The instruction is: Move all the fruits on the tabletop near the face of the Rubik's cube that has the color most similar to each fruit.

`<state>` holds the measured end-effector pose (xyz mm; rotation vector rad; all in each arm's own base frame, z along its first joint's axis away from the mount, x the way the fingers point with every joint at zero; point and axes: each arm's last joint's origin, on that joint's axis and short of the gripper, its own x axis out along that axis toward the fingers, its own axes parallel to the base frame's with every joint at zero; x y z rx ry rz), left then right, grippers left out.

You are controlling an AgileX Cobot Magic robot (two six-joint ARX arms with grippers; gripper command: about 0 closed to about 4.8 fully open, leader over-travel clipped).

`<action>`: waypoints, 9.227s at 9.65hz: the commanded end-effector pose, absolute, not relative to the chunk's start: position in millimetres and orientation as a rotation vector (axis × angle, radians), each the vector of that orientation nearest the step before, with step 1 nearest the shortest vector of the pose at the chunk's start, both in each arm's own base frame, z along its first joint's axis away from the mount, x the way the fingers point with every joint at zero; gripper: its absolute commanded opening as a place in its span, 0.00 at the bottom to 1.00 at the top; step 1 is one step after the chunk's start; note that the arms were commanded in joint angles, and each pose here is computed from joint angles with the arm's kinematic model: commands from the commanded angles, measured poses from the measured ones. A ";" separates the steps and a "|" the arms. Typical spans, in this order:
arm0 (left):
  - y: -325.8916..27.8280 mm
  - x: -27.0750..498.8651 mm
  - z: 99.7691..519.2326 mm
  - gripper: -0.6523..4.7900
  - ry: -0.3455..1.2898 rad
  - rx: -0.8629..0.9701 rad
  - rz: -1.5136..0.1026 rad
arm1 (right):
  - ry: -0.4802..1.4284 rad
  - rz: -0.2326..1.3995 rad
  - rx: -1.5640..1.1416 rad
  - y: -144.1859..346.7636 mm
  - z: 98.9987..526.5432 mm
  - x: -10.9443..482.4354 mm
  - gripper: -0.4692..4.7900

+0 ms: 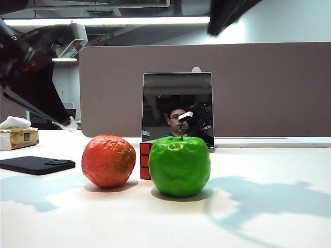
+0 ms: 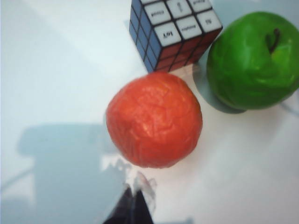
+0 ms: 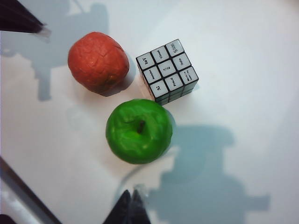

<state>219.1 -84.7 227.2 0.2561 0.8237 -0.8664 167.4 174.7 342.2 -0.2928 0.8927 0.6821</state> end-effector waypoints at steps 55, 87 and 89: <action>-120.1 201.5 230.6 0.11 0.696 0.168 -0.885 | 1.042 0.651 -0.253 237.8 203.4 186.7 0.09; -93.0 143.4 275.6 0.11 0.582 0.121 -1.019 | 0.689 0.270 -0.165 124.0 310.2 169.8 0.09; -89.4 137.0 279.9 0.11 0.556 0.127 -1.016 | 0.644 0.206 -0.135 95.9 324.4 160.7 0.09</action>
